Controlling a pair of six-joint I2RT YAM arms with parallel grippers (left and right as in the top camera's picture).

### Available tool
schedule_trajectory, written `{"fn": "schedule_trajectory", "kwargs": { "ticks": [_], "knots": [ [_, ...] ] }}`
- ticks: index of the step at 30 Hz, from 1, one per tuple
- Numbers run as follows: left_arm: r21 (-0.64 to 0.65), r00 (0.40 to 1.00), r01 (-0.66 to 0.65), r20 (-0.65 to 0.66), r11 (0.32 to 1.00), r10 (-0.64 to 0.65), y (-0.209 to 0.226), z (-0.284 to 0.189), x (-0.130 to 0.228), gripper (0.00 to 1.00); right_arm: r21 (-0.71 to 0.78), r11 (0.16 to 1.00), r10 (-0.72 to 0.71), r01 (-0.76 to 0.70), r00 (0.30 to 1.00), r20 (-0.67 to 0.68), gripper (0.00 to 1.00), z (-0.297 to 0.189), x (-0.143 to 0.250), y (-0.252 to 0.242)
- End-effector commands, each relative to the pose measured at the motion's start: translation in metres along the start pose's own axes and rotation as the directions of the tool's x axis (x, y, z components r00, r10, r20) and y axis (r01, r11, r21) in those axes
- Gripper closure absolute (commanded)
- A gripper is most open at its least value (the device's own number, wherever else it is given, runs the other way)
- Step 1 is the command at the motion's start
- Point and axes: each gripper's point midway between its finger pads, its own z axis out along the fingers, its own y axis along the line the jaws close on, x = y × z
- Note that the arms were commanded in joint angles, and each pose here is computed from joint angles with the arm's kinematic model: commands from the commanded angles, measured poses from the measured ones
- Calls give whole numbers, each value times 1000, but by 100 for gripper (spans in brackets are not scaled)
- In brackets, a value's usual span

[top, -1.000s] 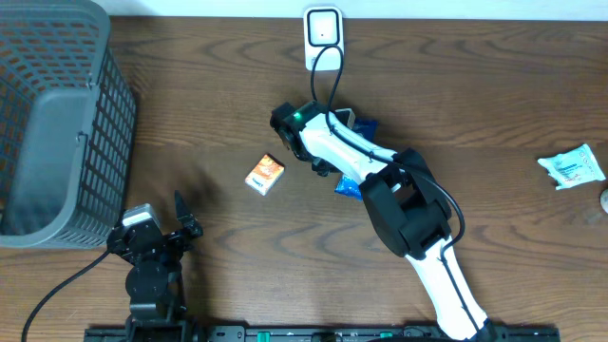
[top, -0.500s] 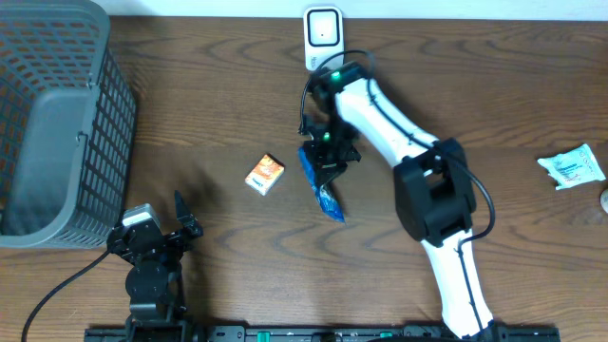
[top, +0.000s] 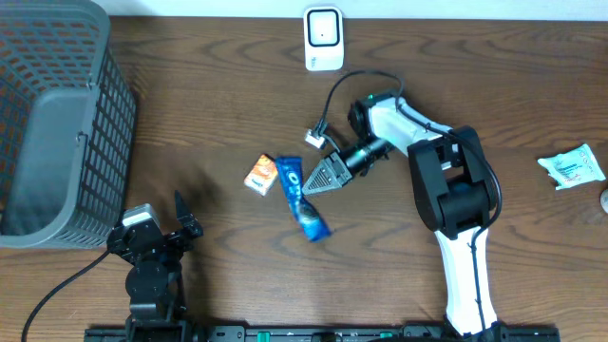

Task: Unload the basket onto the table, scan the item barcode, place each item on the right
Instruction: 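Lift the Oreo pack with the right gripper off the table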

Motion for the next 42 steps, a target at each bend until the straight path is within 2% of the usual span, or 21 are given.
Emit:
{"fn": "schedule_trajectory", "kwargs": {
  "ticks": [1, 3, 4, 6, 7, 8, 9, 13, 16, 17, 19, 22, 24, 29, 36, 39, 42],
  "knots": [
    [-9, 999, -18, -35, 1000, 18, 2, 3, 16, 2, -153, 982, -85, 112, 981, 173, 99, -6, -21, 31],
    [-9, 999, -18, -35, 1000, 18, 2, 3, 16, 2, -128, 983, -111, 132, 981, 159, 99, -5, -20, 25],
    [-9, 999, -18, -35, 1000, 18, 2, 3, 16, 2, -105, 986, -115, 130, 983, 140, 93, -4, -18, 20],
    [-9, 999, -18, -35, 1000, 18, 2, 3, 16, 2, -84, 993, -74, 84, 990, 116, 47, -3, -16, 15],
    [-9, 999, -18, -35, 1000, 18, 2, 3, 16, 2, -70, 997, -38, 45, 994, 101, 27, -3, -16, 13],
    [-9, 999, -18, -35, 1000, 18, 2, 3, 16, 2, -39, 999, -15, 19, 997, 79, 17, -4, -15, 9],
    [-9, 999, -18, -35, 1000, 18, 2, 3, 16, 2, 3, 1000, 7, -7, 999, 54, 1, -5, -14, 6],
    [-9, 999, -18, -35, 1000, 18, 2, 3, 16, 2, 154, 984, 94, -93, 996, 2, 1, -11, -18, 7],
    [-9, 999, -18, -35, 1000, 18, 2, 3, 16, 2, 355, 924, 158, -140, 987, -22, 1, -15, -19, 5],
    [-9, 999, -18, -35, 1000, 18, 2, 3, 16, 2, 437, 883, 195, -171, 981, -11, 1, -18, -20, 2],
    [-9, 999, -18, -35, 1000, 18, 2, 3, 16, 2, 644, 721, 274, -255, 959, 73, 1, -28, -22, -7],
    [-9, 999, -18, -35, 1000, 18, 2, 3, 16, 2, 807, 476, 300, -349, 927, 223, 1, -39, -21, -8],
    [-9, 999, -18, -35, 1000, 18, 2, 3, 16, 2, 849, 384, 285, -364, 921, 266, 1, -32, -19, -3],
    [-9, 999, -18, -35, 1000, 18, 2, 3, 16, 2, 903, 275, 263, -330, 929, 260, 1, 11, -10, -4],
    [-9, 999, -18, -35, 1000, 18, 2, 3, 16, 2, 935, -24, 137, -354, 925, 354, 1, 28, 1, -26],
    [-9, 999, -18, -35, 1000, 18, 2, 3, 16, 2, 925, -76, 87, -373, 921, 379, 6, 27, -1, -28],
    [-9, 999, -18, -35, 1000, 18, 2, 3, 15, 2, 924, -82, 77, -373, 922, 380, 12, 28, -2, -32]
  ]
}}
